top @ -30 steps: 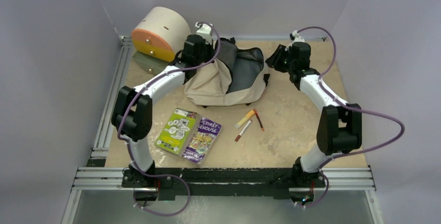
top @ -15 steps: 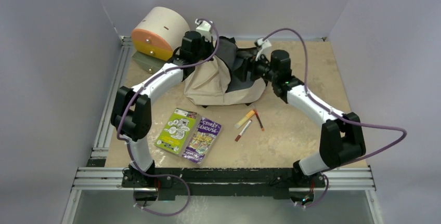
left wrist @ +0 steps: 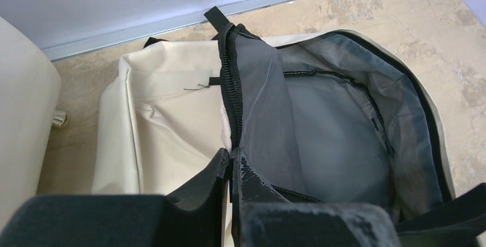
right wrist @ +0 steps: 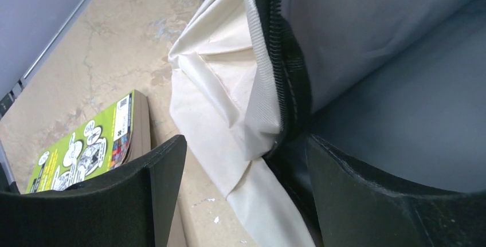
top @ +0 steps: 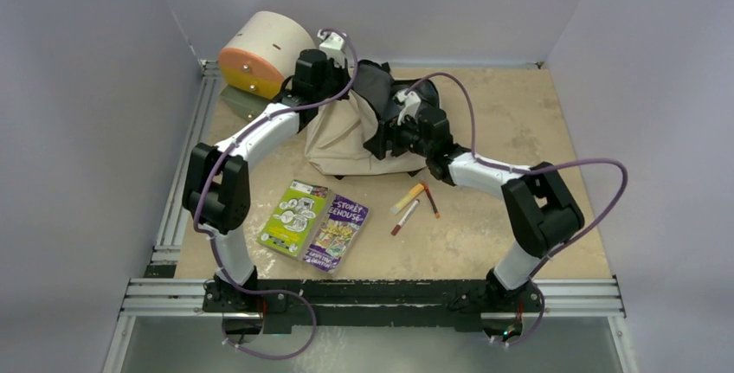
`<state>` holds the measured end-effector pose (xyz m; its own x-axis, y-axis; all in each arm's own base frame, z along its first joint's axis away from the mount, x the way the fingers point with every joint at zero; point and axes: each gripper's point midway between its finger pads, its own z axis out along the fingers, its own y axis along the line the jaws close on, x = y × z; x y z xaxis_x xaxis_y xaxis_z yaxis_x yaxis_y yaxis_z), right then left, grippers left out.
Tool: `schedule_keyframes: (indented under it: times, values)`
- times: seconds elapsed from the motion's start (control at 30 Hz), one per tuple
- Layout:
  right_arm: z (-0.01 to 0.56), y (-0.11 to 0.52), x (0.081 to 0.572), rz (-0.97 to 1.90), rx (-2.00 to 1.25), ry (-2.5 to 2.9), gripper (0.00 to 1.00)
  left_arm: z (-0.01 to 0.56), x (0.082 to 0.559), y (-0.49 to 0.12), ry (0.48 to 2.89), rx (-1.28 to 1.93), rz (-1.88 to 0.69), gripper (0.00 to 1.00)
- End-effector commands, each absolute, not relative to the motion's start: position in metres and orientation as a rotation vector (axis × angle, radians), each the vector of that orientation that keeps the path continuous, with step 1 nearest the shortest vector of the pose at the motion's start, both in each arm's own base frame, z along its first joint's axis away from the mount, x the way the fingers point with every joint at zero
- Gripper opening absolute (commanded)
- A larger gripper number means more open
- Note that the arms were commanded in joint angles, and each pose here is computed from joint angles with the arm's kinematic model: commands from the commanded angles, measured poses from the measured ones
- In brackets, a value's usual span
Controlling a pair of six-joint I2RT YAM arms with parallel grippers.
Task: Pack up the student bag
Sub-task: Adjust the student bag at the center of the board.
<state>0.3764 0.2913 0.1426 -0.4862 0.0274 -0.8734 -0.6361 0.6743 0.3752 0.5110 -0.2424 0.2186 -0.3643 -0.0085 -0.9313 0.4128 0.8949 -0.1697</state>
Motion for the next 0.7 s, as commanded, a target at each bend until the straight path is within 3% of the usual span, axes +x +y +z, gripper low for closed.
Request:
schedule_keyframes:
  times: [0.0,0.4,0.67]
  values:
    - [0.169,0.315,0.401,0.863,-0.387,1.839,0.77,0.267,0.512,-0.236,1.775,0.286,-0.462,0.0]
    - [0.147,0.296,0.429,0.655,-0.139,1.909,0.66,0.272,0.511,-0.229,1.766,0.275,-0.463,0.0]
    - [0.147,0.316,0.416,0.784,-0.223,1.883,0.56,0.271,0.511,-0.226,1.771,0.262,-0.477,0.0]
